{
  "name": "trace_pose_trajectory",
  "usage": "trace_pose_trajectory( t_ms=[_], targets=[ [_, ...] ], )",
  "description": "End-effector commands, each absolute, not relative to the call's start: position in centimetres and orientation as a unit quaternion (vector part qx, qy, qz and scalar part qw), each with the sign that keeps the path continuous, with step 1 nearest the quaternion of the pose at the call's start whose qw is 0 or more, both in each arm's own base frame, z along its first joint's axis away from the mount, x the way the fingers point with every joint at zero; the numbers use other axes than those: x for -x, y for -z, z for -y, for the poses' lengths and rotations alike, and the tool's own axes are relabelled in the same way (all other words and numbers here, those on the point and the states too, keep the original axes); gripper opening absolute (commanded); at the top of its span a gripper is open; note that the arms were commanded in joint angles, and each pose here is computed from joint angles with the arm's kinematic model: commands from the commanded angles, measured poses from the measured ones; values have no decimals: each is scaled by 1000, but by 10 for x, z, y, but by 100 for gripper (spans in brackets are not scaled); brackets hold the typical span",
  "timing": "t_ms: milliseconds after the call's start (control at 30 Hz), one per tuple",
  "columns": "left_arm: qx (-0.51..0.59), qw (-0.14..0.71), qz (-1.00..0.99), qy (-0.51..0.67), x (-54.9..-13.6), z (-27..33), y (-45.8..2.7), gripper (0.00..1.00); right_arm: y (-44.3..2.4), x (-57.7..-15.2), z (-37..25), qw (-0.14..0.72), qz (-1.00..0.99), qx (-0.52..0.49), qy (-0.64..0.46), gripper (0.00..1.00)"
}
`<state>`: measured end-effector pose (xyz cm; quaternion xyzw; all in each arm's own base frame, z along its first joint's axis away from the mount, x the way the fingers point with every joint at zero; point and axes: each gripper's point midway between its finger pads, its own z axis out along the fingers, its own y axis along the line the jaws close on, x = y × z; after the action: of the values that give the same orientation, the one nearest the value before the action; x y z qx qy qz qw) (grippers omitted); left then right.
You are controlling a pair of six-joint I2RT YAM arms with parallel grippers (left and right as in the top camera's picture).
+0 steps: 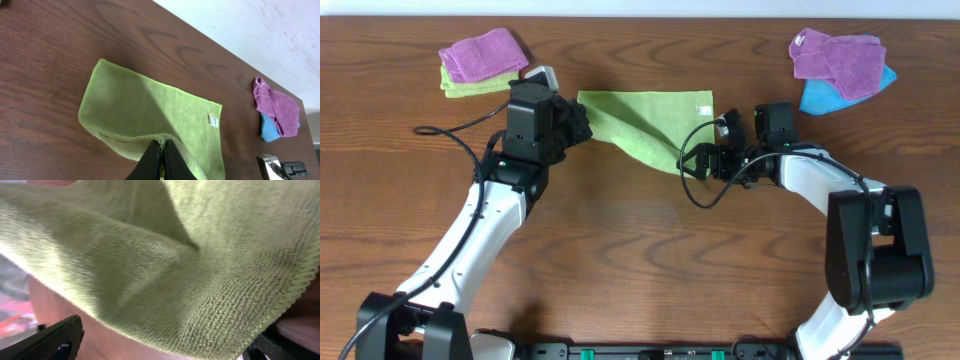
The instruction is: Fold the cloth
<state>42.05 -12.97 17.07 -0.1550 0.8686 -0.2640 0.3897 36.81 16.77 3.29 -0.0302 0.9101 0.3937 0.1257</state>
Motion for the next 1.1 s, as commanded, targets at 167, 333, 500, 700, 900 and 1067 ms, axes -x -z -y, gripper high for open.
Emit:
trace_pose_trajectory(
  t_ms=[167,333,500,700,900,1067],
  targets=[
    [161,410,-859,261,-426,124,-187,5,-32,-348,-176,74,-900,10,-429,96],
    [160,410,-859,261,-426,124,-187,6,-35,-345,-170,60,-895,-7,-442,97],
    [160,410,-859,261,-426,124,-187,6,-60,-351,-173,56,-856,-22,-513,99],
    [160,410,-859,261,-426,124,-187,6,-103,-361,-181,52,-790,-21,-610,99],
    [158,410,-861,258,-426,123,-186,6,-162,-375,-188,31,-725,3,-688,98],
    [159,410,-861,257,-426,123,-186,6,-206,-380,-188,94,-702,88,-700,99]
  ],
)
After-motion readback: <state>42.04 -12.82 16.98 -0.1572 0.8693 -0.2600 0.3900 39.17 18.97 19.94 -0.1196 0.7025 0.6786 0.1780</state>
